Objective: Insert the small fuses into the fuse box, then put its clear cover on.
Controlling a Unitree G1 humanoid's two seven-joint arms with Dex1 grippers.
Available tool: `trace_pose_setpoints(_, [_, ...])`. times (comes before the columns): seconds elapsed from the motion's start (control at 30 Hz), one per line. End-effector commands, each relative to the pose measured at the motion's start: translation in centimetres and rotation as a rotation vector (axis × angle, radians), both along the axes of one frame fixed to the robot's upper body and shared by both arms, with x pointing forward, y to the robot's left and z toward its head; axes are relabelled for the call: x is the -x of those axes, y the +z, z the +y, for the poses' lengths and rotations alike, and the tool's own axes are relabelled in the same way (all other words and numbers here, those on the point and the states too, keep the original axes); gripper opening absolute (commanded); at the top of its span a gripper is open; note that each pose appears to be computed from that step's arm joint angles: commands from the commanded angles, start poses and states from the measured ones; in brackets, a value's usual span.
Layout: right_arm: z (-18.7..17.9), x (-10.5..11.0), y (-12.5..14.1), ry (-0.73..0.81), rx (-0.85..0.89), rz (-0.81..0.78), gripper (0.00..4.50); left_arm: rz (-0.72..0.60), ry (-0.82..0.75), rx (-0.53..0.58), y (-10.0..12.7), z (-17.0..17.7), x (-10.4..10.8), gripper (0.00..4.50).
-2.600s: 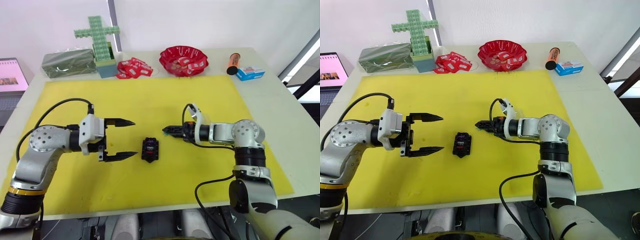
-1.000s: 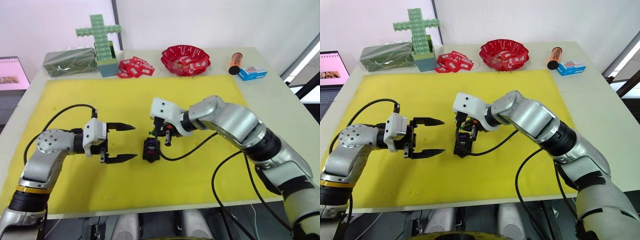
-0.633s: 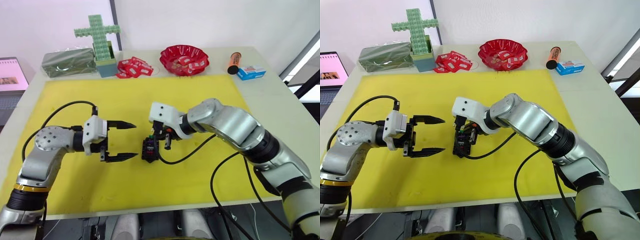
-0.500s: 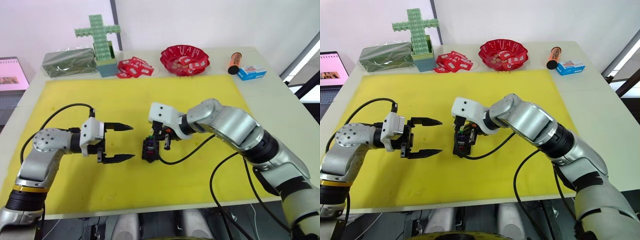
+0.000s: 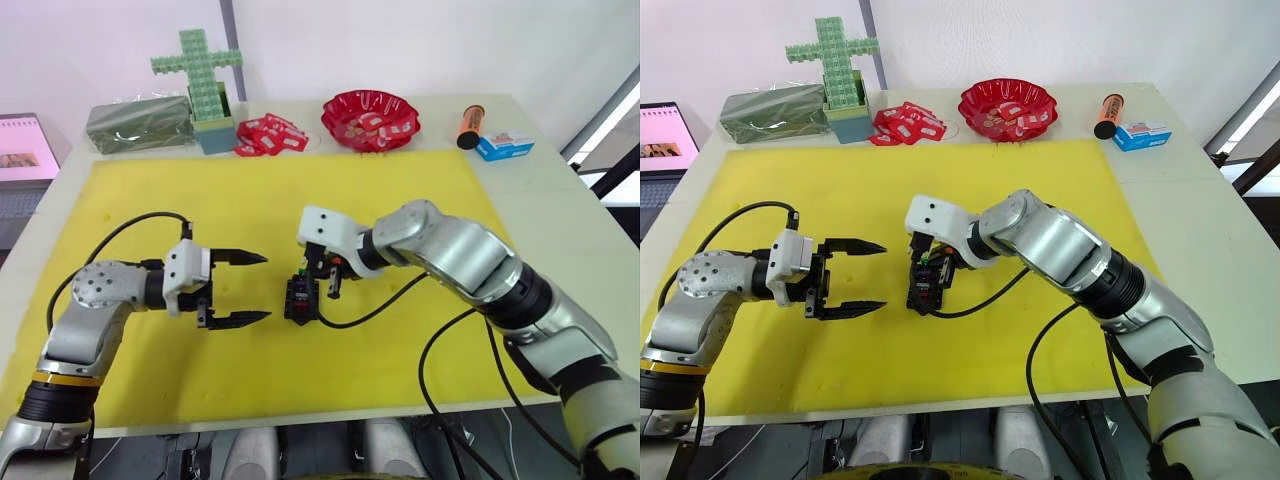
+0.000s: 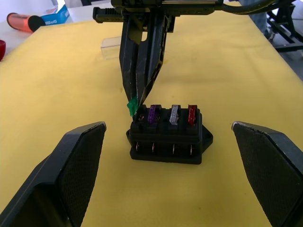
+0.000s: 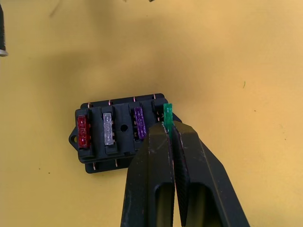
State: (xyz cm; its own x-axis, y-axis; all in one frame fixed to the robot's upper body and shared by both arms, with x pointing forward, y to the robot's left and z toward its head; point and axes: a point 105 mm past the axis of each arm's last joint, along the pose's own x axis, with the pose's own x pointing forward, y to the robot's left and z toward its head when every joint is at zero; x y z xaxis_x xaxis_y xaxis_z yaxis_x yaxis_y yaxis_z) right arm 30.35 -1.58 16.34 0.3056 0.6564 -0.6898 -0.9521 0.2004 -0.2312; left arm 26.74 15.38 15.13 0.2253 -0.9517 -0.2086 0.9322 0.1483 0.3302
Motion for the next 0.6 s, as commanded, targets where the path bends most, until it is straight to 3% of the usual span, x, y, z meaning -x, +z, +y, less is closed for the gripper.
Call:
trace_pose_setpoints(0.03, [0.30, 0.30, 0.47, 0.030, -0.005, -0.020, 0.02, -0.044, -0.001, -0.003, 0.85, 0.27, -0.10, 4.50])
trace_pose_setpoints(0.6, [0.02, -0.28, -0.39, 0.056, 0.046, -0.053, 0.02, -0.048, 0.001, -0.003, 1.19, 0.27, -0.29, 4.50])
